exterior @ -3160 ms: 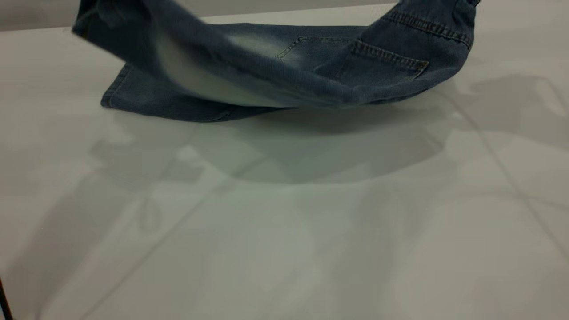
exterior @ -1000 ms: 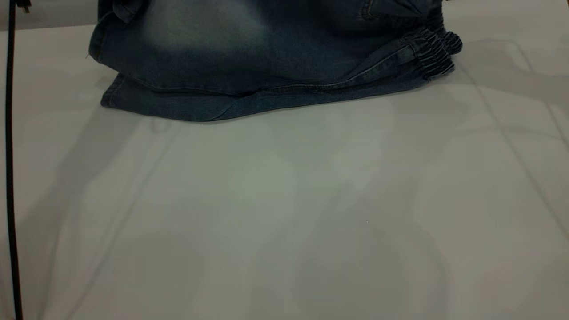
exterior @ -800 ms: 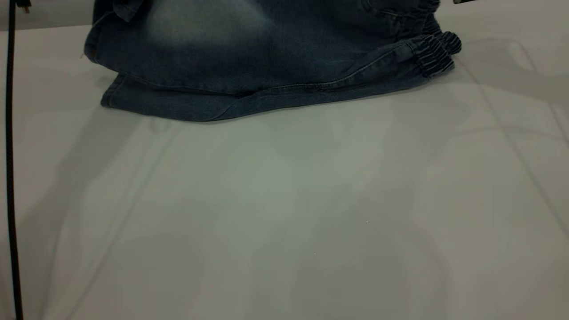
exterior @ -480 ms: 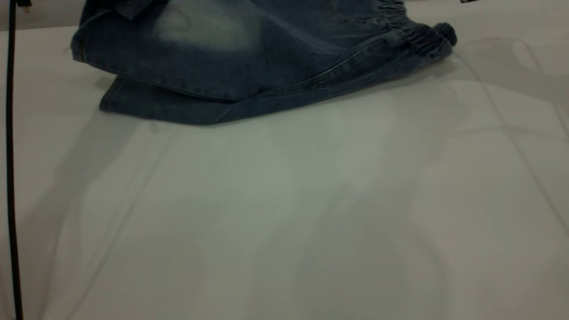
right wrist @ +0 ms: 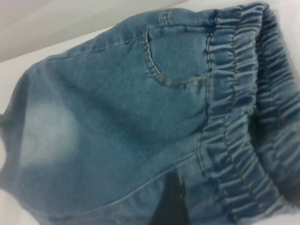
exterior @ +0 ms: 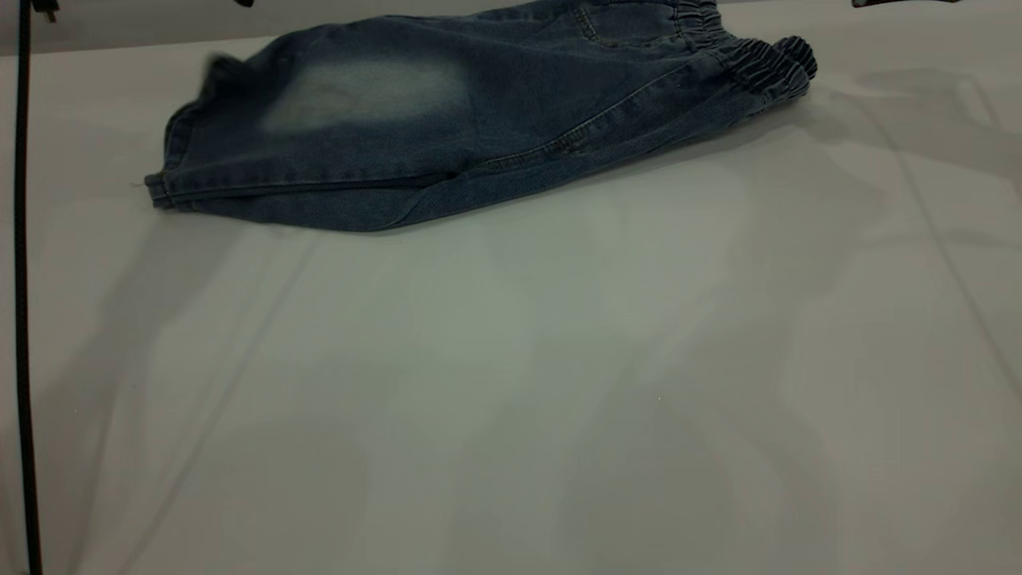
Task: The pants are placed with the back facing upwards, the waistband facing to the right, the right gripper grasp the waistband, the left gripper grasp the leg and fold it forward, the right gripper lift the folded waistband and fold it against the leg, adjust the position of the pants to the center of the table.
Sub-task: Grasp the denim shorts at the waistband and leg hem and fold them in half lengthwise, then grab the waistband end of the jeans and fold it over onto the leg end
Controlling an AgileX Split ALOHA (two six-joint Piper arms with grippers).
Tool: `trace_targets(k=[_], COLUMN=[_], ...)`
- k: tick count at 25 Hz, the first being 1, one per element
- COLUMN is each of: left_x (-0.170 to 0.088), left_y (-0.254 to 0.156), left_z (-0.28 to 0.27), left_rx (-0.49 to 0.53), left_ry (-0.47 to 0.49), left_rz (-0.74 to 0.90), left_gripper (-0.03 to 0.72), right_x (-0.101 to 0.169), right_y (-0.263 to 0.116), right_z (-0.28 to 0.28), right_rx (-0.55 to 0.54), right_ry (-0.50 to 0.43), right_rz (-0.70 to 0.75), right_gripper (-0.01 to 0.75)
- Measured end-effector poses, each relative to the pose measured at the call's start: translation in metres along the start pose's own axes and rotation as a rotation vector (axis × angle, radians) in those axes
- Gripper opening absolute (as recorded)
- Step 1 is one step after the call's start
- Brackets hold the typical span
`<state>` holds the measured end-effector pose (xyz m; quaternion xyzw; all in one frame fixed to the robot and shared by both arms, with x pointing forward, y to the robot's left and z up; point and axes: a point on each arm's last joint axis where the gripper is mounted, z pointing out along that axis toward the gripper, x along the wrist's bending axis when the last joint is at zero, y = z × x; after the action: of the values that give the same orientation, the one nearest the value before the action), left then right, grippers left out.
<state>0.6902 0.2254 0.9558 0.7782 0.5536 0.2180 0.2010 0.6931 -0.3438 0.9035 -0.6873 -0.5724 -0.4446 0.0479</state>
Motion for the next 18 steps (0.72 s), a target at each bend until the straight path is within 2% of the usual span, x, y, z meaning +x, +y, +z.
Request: trace_targets(k=[7,13,18], left_x=[-0.001,-0.002,-0.002], left_y=[0.006,0.009,0.01], left_z=[-0.005,-0.008,-0.008], left_rx=[-0.012,-0.013,-0.018], left_ry=[-0.024,-0.041,-0.039], left_rz=[-0.053,-0.077,-0.074], left_gripper=[0.462,0.462,0.462], right_x=[-0.009,-0.037,-0.052], right_y=[-0.007,-0.028,-0.042], right_z=[-0.001,0.019,0.036], right_rx=[0.061,0.133,0.148], right_ry=[0.059,0.124,0.176], right_rz=[0.054,0.166,0.214], right_gripper=[0.566,0.566,0.566])
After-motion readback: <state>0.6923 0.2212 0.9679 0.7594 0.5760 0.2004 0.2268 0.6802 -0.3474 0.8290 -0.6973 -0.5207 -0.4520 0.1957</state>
